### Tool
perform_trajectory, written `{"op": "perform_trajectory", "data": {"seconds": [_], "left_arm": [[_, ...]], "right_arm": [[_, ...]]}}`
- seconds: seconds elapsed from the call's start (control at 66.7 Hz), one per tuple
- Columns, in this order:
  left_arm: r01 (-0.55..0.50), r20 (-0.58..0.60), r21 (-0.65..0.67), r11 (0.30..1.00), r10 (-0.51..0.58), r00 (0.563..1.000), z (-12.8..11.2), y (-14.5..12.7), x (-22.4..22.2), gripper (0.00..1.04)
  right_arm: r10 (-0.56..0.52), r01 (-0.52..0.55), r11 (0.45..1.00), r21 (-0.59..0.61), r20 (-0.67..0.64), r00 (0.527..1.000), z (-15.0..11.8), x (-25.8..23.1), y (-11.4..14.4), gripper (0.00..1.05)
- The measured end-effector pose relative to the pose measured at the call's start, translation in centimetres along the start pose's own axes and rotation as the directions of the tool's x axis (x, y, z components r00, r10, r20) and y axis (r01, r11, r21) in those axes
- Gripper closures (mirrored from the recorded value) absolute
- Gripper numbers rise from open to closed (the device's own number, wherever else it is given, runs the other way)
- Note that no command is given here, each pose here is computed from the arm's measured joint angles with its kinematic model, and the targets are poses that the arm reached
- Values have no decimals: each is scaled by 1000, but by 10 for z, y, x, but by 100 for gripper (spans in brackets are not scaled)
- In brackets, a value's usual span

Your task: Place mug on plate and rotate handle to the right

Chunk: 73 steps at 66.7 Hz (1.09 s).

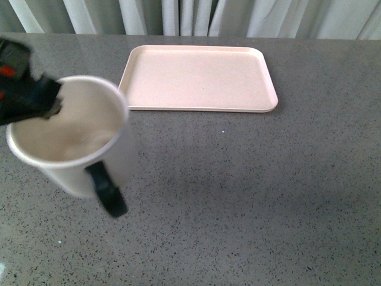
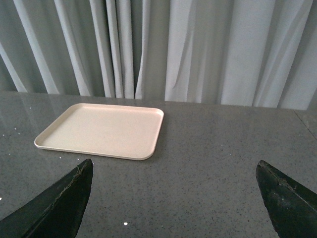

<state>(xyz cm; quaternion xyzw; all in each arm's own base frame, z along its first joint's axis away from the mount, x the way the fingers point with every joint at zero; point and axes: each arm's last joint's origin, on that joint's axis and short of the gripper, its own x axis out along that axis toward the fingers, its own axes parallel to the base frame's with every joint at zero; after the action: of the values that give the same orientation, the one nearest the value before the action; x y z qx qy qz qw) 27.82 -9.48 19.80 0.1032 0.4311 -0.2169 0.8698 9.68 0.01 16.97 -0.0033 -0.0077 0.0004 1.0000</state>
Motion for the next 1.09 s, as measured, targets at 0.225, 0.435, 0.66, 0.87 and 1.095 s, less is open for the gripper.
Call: {"op": "perform_trajectory", "data": {"seconds": [0.225, 0.435, 0.66, 0.87, 1.095], "left_arm": [[25, 36, 29, 999, -26, 999, 94, -20, 52, 103], [32, 56, 23, 999, -34, 998, 107, -24, 57, 103], [28, 56, 18, 999, -29, 998, 107, -23, 57, 103], [30, 56, 20, 999, -31, 998, 107, -24, 57, 103], [51, -28, 17, 999, -50, 998, 129, -23, 71, 103]], "right_arm": [[0, 0, 1000, 0, 0, 1000, 0, 0, 0, 9], [-1, 1, 1000, 0, 0, 1000, 0, 0, 0, 9], [0, 0, 1000, 0, 0, 1000, 0, 0, 0, 9], [0, 0, 1000, 0, 0, 1000, 0, 0, 0, 9], [0, 0, 1000, 0, 0, 1000, 0, 0, 0, 9]]}}
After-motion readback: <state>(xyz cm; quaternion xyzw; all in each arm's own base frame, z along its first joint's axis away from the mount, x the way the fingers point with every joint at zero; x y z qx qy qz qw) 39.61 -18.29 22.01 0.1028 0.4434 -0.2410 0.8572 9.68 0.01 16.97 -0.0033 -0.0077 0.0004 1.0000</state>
